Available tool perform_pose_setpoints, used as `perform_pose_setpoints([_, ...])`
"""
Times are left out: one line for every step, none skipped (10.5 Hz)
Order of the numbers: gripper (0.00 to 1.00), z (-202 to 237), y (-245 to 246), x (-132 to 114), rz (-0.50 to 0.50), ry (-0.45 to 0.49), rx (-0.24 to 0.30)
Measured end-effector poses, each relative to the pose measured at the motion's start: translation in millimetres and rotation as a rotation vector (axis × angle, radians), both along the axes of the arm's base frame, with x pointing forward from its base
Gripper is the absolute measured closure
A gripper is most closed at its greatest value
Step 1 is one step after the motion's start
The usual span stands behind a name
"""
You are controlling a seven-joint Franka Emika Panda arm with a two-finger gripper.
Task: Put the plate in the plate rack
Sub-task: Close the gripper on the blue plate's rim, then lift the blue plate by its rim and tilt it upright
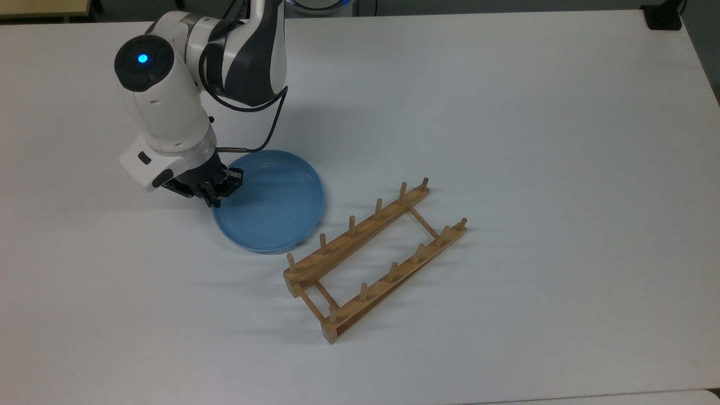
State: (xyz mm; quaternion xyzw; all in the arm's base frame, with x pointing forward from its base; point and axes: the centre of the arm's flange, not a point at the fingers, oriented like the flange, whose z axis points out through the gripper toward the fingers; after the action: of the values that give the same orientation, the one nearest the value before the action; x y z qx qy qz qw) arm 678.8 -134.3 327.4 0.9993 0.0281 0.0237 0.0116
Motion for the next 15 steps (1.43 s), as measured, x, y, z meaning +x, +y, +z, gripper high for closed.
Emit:
perform_pose_setpoints([0.93, 1, 0, 0, 0.006, -0.001, 0.0])
perform_pose_setpoints([0.93, 2, 0, 1, 0.015, -0.004, -0.001])
perform_pose_setpoints([0.93, 6, 1, 2, 0.024, -0.01, -0.002])
perform_pose_setpoints([0.93, 11, 0, 3, 0.035, -0.018, -0.004])
perform_pose_setpoints([0.94, 21, 0, 3, 0.041, -0.034, -0.006])
perform_pose_setpoints([0.94, 36, -1, 3, 0.046, -0.055, -0.009])
perform_pose_setpoints([0.95, 55, -2, 2, 0.049, -0.081, -0.012])
perform_pose_setpoints([0.95, 75, -4, 0, 0.047, -0.111, -0.016])
perform_pose_setpoints([0.95, 94, -6, -2, 0.045, -0.139, -0.019])
perform_pose_setpoints([0.95, 112, -7, -5, 0.043, -0.165, -0.022])
perform_pose_setpoints([0.95, 130, -7, -6, 0.043, -0.205, -0.03])
perform_pose_setpoints([0.95, 147, -8, -5, 0.043, -0.264, -0.043])
perform_pose_setpoints([0.95, 163, -8, -4, 0.044, -0.323, -0.057])
perform_pose_setpoints([0.95, 177, -7, -2, 0.046, -0.383, -0.071])
perform_pose_setpoints([0.95, 193, -5, -1, 0.049, -0.449, -0.089])
